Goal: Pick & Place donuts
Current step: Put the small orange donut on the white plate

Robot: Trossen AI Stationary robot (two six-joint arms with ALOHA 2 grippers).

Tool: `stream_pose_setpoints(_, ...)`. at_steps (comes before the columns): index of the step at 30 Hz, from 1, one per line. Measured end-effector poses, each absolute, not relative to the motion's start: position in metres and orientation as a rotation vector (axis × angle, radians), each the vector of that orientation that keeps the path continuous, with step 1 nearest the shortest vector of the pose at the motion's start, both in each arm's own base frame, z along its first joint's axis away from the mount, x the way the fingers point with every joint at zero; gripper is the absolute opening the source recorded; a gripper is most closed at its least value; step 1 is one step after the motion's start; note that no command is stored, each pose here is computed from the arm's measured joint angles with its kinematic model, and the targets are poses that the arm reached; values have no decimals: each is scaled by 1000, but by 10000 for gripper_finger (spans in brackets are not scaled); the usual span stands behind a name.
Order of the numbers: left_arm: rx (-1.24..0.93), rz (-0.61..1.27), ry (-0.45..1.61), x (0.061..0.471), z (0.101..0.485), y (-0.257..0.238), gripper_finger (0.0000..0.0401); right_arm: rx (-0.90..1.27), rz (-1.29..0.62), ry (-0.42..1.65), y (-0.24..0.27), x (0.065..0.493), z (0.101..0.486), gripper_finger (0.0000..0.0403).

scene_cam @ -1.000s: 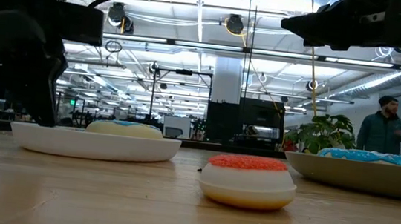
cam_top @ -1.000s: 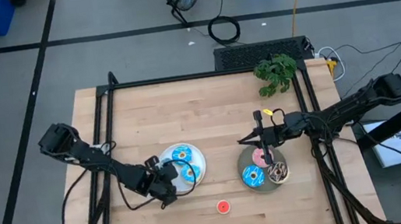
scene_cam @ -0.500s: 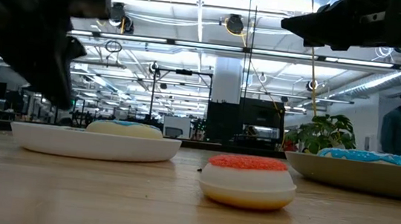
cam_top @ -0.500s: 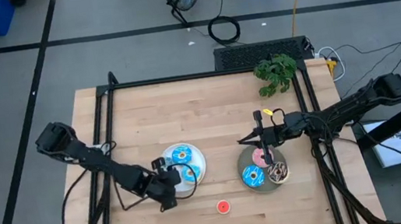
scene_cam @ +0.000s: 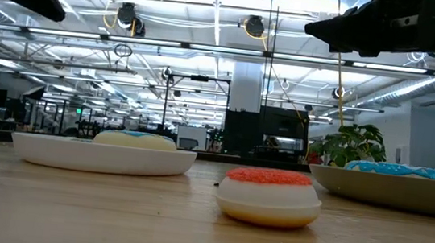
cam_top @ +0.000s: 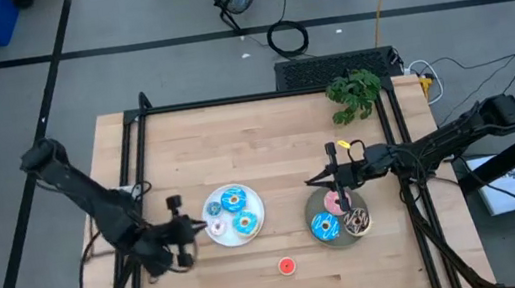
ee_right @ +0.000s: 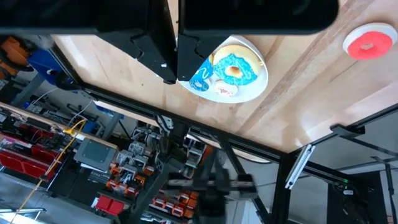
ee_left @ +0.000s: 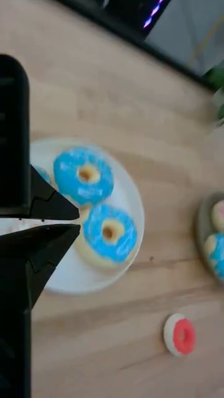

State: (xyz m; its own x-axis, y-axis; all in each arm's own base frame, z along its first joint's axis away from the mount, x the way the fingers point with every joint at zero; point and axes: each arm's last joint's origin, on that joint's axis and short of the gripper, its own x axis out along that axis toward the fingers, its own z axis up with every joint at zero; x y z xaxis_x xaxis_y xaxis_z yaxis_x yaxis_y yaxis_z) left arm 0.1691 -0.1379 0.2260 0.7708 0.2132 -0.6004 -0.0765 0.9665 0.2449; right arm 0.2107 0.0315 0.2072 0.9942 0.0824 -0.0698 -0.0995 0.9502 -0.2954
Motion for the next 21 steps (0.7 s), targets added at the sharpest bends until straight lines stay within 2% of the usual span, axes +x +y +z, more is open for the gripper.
stream_pose_setpoints(3,264,155,621,151,230,-118,30,-312,93,56,32,211,207,0)
stream_pose_setpoints(6,277,125,531,145,249,-93,23,-308,93,52,32,211,208,0)
stream_pose_setpoints(8,296,35,464,143,263,-78,8,-297,92,44,32,211,209,0)
stream_pose_setpoints(12,331,-251,257,133,278,-55,7,-267,93,56,32,211,208,0)
stream_pose_setpoints(14,322,-287,205,126,276,-43,4,-250,93,62,32,211,207,0)
stream_pose_setpoints(18,221,-173,195,117,247,-24,5,-228,93,68,32,211,206,0)
stream_pose_setpoints(21,203,-188,125,114,230,-21,3,-171,92,79,32,211,206,0)
